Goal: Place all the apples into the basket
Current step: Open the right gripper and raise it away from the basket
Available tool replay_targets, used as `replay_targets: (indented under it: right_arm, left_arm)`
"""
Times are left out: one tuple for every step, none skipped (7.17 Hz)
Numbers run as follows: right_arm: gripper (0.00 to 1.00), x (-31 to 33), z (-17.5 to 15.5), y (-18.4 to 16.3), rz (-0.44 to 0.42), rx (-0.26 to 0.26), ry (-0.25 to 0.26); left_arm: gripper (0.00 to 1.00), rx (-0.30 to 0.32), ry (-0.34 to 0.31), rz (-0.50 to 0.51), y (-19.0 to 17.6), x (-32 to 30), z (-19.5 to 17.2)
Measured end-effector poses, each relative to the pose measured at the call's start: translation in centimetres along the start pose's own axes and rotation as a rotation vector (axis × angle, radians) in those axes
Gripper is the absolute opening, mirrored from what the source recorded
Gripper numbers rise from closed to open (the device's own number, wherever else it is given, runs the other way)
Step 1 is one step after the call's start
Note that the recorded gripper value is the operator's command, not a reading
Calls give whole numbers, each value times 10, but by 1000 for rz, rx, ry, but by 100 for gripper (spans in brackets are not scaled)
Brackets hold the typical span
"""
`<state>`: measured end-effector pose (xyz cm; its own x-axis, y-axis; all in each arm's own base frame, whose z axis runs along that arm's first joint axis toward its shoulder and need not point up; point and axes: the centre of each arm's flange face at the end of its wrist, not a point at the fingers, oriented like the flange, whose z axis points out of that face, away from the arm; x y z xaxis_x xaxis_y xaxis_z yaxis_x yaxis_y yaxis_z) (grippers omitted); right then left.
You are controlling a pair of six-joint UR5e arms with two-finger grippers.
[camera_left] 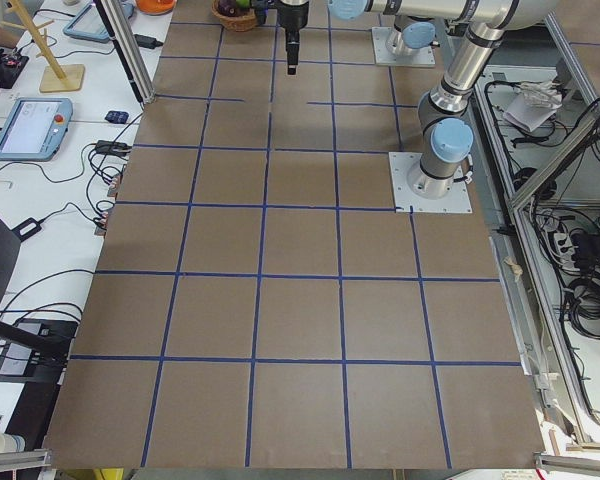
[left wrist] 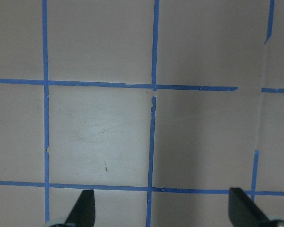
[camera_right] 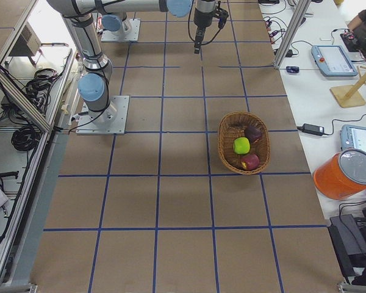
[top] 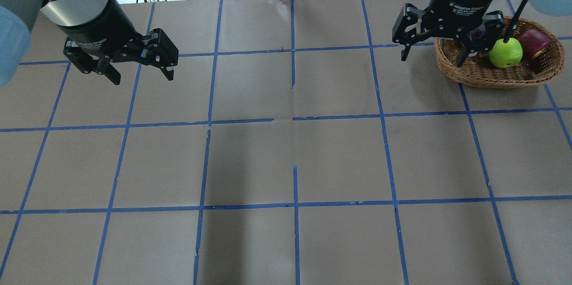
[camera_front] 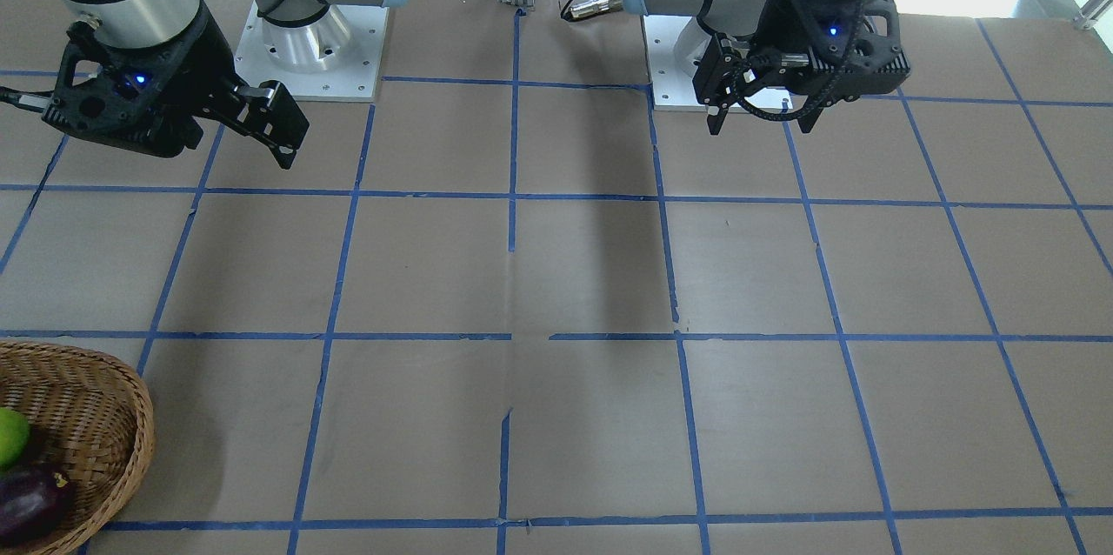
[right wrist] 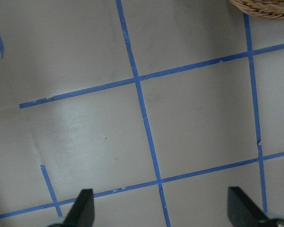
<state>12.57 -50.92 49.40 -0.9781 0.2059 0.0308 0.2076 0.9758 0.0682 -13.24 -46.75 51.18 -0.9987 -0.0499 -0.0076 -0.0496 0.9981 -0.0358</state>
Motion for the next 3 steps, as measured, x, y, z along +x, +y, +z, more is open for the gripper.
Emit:
replay_targets:
  right_arm:
    - [100, 0, 1, 0, -3, -1, 0]
    - [100, 0, 1, 0, -4, -4, 2]
    - [100, 0, 2, 0, -4, -6, 2]
  left_arm:
    - [100, 0, 0, 0, 0, 0, 0]
    - [100, 0, 0, 0, 0, 0, 0]
    - [100, 0, -1, 0, 0, 0, 0]
